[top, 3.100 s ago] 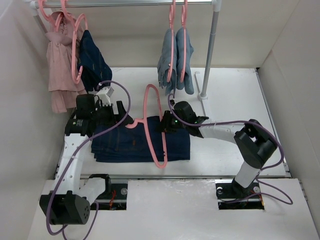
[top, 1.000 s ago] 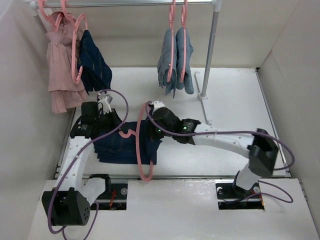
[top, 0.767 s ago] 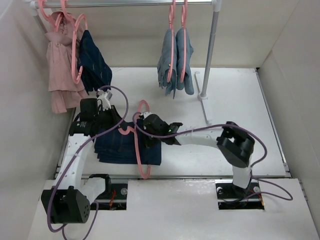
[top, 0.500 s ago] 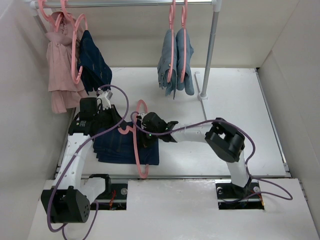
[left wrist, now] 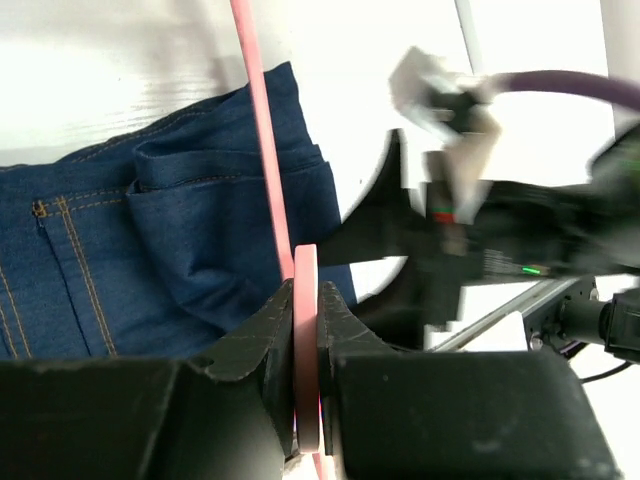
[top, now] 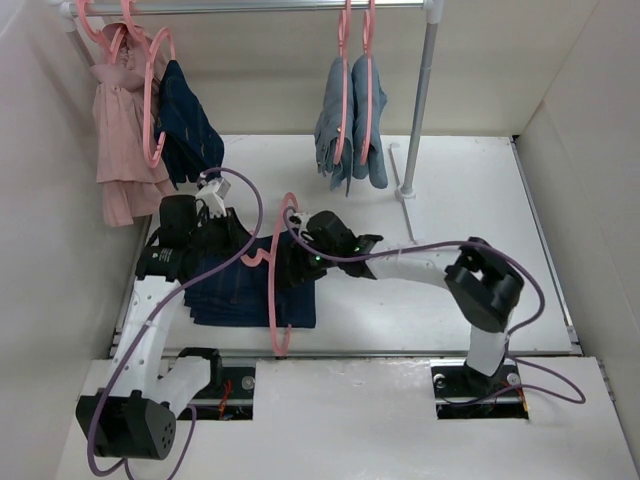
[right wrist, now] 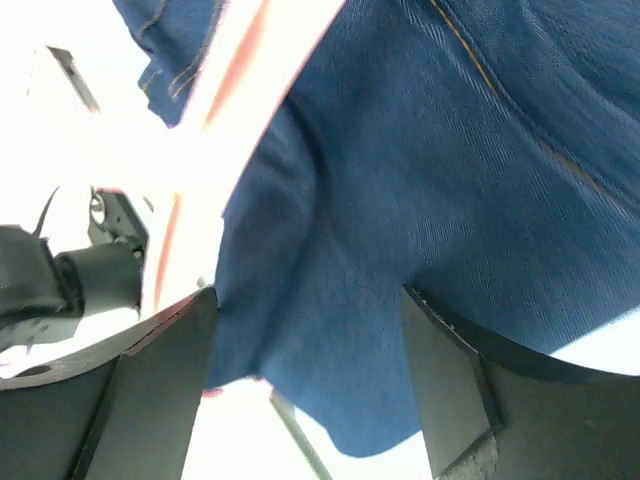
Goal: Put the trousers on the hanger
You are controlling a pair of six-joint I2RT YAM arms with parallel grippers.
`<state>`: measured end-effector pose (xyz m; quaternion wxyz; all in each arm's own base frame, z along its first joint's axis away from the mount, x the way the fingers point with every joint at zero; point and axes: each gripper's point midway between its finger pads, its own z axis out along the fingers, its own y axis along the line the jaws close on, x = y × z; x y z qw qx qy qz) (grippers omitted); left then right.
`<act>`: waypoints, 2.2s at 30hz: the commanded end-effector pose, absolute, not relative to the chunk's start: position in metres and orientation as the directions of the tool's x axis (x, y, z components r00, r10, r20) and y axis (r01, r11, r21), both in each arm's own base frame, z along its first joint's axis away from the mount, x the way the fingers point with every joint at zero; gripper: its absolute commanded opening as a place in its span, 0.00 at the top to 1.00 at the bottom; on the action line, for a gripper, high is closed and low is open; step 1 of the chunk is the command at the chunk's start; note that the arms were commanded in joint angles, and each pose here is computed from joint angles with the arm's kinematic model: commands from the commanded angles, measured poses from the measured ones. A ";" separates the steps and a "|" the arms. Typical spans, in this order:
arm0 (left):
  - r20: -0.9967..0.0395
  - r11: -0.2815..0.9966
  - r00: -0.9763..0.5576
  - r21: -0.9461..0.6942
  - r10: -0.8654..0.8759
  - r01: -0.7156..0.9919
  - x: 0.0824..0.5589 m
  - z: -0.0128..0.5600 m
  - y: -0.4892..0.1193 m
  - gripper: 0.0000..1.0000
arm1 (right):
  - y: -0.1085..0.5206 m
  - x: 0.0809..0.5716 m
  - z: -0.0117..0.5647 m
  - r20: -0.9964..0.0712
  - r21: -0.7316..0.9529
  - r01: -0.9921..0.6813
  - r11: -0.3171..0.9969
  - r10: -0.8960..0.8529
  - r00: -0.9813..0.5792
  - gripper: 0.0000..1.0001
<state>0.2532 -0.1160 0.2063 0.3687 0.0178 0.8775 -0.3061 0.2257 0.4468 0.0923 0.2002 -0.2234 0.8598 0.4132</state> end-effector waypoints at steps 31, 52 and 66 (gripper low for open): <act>-0.741 0.811 -0.645 -0.485 -0.184 0.327 0.277 0.236 -0.127 0.51 | 0.458 0.248 0.142 -0.425 0.790 -0.449 0.418 -0.155 -0.892 1.00; -0.592 0.737 -0.750 -0.640 -0.296 0.215 0.313 0.184 -0.121 0.40 | 0.413 0.235 0.179 -0.463 0.874 -0.481 0.070 -0.184 -0.867 1.00; -0.750 0.712 -0.603 -0.579 -0.273 0.398 0.300 0.280 -0.131 0.00 | 0.412 0.235 0.149 -0.415 0.890 -0.442 0.109 -0.206 -0.886 1.00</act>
